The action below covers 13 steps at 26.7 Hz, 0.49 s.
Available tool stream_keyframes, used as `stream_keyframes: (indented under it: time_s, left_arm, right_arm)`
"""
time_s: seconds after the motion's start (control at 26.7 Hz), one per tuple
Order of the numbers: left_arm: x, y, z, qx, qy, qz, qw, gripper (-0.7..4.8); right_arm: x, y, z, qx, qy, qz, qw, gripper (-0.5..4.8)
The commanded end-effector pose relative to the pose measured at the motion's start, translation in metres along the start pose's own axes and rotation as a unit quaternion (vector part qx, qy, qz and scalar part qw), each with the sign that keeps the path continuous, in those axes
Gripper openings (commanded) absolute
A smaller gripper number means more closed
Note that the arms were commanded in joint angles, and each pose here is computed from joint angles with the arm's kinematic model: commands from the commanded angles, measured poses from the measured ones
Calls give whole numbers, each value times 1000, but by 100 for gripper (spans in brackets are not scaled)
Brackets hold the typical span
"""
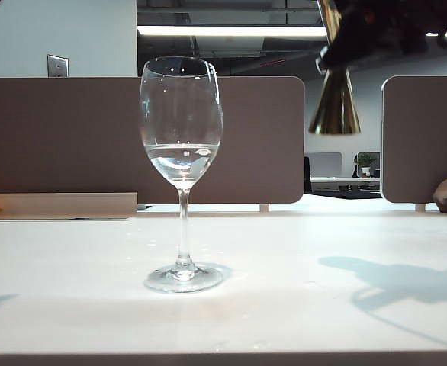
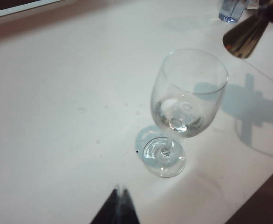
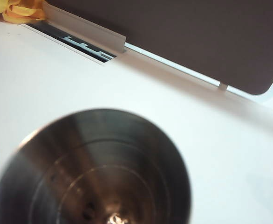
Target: Pick up the jigger and pour the water inside into the glass.
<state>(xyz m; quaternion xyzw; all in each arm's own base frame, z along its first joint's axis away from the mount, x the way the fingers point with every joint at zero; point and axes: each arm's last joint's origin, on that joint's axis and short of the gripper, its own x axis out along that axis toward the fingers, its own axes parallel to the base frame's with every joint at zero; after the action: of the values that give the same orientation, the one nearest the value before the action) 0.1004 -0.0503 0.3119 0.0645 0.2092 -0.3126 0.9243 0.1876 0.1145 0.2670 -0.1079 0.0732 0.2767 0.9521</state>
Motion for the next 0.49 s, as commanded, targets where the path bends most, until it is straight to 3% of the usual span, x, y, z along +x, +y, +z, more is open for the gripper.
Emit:
stream_keyframes:
  time_s: [0.04, 0.49]
  left_arm:
    - [-1, 0, 1, 2, -4, 0, 1000, -5]
    - [-1, 0, 1, 2, -4, 0, 1000, -5]
  right_arm:
    - [-1, 2, -7, 7, -25, -2, 1000, -1]
    - [-12, 5, -40, 34, -28, 11, 999, -1]
